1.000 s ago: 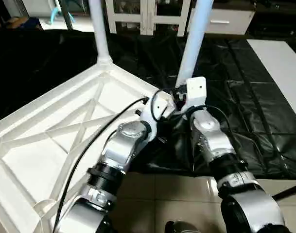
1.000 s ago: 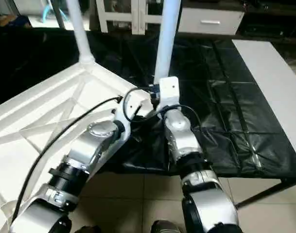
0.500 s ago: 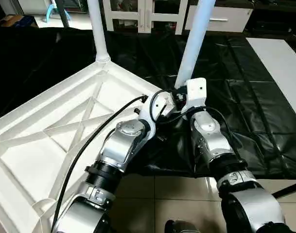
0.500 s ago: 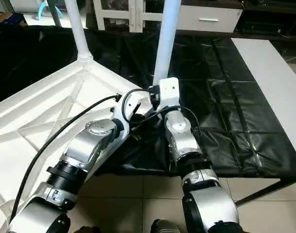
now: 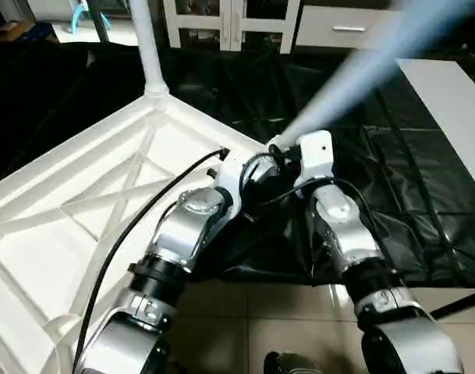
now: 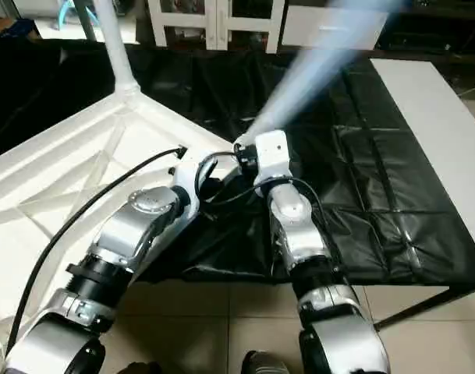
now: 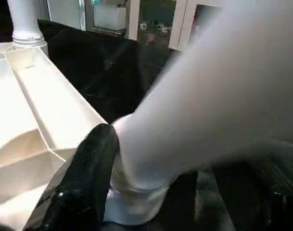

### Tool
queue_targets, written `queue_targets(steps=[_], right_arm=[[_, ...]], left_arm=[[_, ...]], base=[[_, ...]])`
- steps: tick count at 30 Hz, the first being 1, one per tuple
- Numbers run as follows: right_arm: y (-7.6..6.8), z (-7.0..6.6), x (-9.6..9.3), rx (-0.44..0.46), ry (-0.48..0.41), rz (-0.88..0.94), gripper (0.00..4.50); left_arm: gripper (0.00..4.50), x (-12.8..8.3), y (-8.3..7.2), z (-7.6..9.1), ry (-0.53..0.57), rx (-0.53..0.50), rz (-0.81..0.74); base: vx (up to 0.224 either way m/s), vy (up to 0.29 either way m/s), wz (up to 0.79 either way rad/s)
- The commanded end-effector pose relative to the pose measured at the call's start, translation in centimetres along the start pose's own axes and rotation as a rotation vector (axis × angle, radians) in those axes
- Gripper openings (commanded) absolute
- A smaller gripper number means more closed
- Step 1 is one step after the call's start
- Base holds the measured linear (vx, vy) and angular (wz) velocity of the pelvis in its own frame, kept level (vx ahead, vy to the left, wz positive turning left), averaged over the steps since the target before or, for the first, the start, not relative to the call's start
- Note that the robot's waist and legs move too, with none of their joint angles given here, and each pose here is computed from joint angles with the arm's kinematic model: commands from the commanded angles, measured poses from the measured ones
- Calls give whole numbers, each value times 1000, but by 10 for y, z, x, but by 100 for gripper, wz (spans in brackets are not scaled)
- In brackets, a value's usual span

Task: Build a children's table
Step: Insert table leg to table base

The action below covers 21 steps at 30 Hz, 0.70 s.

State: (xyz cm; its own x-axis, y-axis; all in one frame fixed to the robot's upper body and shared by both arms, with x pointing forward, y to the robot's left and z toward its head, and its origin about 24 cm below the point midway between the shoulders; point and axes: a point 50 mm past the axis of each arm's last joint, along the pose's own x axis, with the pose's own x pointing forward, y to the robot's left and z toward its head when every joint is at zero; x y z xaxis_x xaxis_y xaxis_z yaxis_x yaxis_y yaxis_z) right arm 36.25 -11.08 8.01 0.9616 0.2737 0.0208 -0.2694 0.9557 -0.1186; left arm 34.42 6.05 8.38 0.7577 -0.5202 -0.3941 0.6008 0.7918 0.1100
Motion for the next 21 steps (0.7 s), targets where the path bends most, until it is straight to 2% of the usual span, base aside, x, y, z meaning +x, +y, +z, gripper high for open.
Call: queue_targets(steps=[1, 5, 7, 11, 16, 17, 21], right_arm=[[-6, -2, -5, -12, 17, -8, 308], [-11, -1, -10, -10, 15, -12, 308], [-16, -7, -17, 11, 44, -25, 308], [-18, -10, -21, 8, 55, -25, 308], [-22, -4, -23, 17, 33, -26, 308], [-22, 0, -24, 33, 8, -10, 282], [-22, -1, -25, 44, 17, -1, 256]], left_arm=[[0, -1, 4, -5, 12, 8, 12], [0, -1, 5, -6, 14, 15, 7], [0, -1, 5, -8, 20, 21, 1], [0, -1, 5, -8, 22, 23, -4], [0, -1, 5, -8, 22, 31, -11], [0, -1, 5, -8, 23, 35, -14], [0, -1, 4, -9, 29, 38, -20]], base=[[0, 0, 0], [0, 0, 0], [0, 0, 0], [0, 0, 0], [0, 0, 0], [0, 0, 0], [0, 0, 0]])
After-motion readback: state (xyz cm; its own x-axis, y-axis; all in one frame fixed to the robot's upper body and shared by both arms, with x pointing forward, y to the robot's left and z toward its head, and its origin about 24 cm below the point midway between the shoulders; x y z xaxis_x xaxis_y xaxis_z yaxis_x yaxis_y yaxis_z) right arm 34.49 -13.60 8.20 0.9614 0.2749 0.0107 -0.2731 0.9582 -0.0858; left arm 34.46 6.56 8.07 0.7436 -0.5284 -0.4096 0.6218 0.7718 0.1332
